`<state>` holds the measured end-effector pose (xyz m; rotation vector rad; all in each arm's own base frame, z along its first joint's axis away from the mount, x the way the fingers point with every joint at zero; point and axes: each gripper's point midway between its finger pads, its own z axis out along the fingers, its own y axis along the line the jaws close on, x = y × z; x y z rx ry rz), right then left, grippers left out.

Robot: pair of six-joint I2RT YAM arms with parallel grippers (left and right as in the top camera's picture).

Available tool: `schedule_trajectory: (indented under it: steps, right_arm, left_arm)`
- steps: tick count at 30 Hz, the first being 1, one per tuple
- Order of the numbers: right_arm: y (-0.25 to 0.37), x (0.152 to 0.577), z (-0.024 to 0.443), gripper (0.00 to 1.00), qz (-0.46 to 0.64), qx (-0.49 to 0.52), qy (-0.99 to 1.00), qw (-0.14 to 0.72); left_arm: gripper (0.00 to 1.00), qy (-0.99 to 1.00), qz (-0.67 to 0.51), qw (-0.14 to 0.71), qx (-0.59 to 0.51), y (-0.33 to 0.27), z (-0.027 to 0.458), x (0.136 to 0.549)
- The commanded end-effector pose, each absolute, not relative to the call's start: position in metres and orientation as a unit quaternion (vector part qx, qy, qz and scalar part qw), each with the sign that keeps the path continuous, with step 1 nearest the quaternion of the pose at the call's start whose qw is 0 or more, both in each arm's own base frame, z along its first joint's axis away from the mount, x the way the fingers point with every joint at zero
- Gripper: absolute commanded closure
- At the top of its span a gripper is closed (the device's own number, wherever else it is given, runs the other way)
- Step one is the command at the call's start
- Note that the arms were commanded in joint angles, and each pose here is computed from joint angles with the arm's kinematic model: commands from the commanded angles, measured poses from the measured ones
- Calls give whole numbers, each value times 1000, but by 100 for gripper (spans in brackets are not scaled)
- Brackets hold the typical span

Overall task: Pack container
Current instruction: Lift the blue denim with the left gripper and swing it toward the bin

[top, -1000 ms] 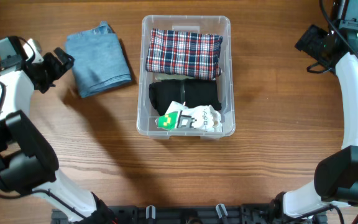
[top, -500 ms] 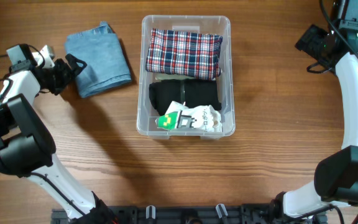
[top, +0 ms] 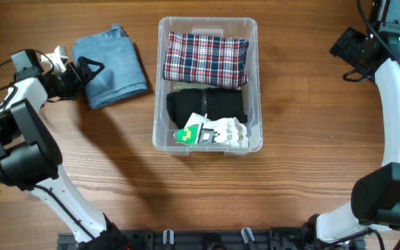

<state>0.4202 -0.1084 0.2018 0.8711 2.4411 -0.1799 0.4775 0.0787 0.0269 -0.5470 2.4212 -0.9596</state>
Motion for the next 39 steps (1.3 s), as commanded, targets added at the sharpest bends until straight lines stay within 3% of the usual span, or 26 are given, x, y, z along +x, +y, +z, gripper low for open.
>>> schedule_trajectory:
  steps: [1, 4, 5, 8, 11, 16, 25, 32, 39]
  right_arm:
    - [-112, 420, 198, 0, -74, 331, 902, 266]
    - [-112, 420, 198, 0, -74, 331, 902, 266]
    - [-112, 420, 198, 0, -74, 331, 902, 265]
    - [-112, 420, 198, 0, -74, 331, 902, 265]
    - [-112, 420, 198, 0, -74, 331, 902, 266]
    - [-112, 420, 198, 0, -74, 331, 902, 266]
    - [-112, 420, 198, 0, -74, 331, 902, 266]
    - [-112, 420, 198, 0, -74, 331, 902, 266]
    - [-112, 420, 198, 0, -74, 331, 902, 266]
  left_arm:
    - [15, 893, -361, 161, -214, 52, -28, 455]
    - [36, 894, -362, 155, -216, 51, -31, 453]
    - [50, 894, -362, 154, -217, 51, -31, 453]
    - [77, 893, -362, 155, -217, 51, -31, 453]
    - [96, 893, -362, 155, -220, 53, -30, 452]
    - [96, 884, -376, 173, -217, 58, -2, 454]
    - [96, 838, -430, 312, -126, 50, 161, 472]
    - [96, 809, -422, 403, -64, 14, 289, 442]
    - [96, 790, -465, 396, -49, -49, 356, 396]
